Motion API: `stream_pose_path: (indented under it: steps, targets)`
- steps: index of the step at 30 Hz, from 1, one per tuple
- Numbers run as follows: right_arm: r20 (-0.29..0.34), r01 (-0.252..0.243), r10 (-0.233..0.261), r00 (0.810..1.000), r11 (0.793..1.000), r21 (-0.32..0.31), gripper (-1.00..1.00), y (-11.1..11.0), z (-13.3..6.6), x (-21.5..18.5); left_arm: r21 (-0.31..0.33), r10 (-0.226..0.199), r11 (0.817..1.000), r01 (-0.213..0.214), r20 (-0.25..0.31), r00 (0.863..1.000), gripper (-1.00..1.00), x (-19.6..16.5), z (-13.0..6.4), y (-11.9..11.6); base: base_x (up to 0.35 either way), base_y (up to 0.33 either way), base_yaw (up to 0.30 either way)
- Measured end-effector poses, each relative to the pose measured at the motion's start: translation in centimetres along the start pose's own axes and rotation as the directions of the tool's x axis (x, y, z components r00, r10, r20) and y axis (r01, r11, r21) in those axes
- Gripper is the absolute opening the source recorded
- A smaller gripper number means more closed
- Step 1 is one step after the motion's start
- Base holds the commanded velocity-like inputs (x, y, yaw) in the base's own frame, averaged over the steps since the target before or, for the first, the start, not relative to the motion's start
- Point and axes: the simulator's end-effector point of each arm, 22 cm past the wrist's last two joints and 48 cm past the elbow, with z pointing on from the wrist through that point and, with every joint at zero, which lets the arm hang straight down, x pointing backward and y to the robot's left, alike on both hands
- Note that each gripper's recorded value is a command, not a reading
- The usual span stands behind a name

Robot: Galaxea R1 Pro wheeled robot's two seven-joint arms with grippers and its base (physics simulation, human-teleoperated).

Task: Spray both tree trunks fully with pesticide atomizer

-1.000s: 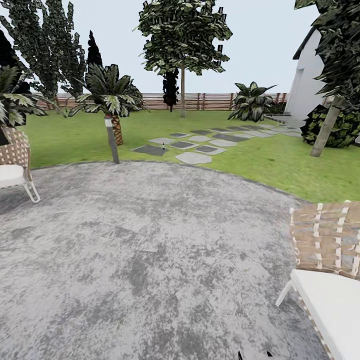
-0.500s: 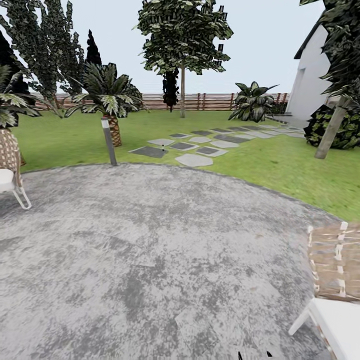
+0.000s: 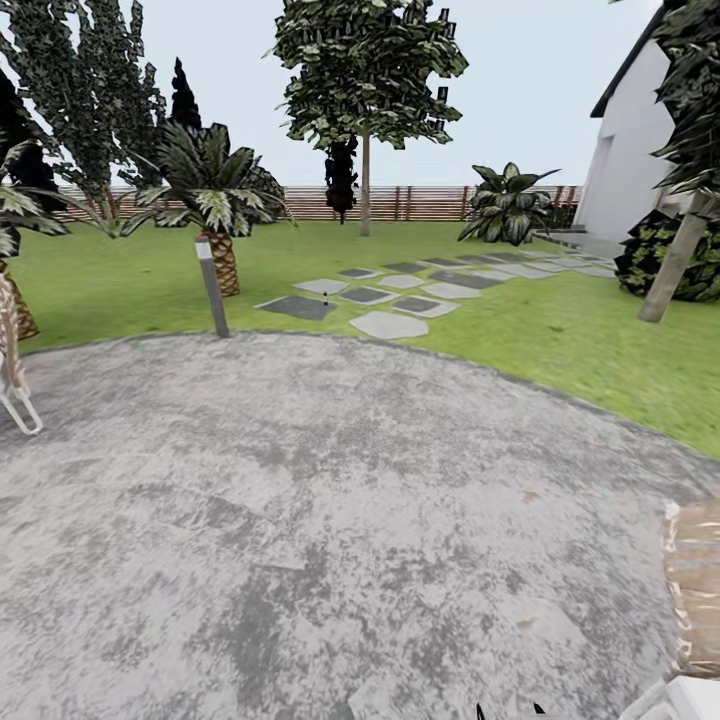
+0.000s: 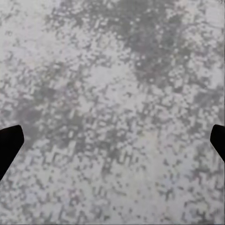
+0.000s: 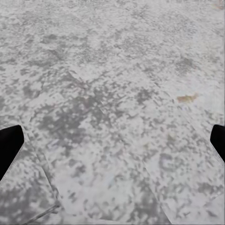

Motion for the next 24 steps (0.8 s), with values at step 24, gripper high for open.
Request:
stream_pose_path:
  steps: [24]
  targets:
    - [0.000, 0.000, 0.000, 1.000, 1.000, 0.000, 1.00, -0.01, 0.00, 0.00, 0.000, 0.001, 1.000, -0.001, -0.001, 1.000, 1.00, 0.04, -0.01, -0.01, 0.339, 0.000, 0.000]
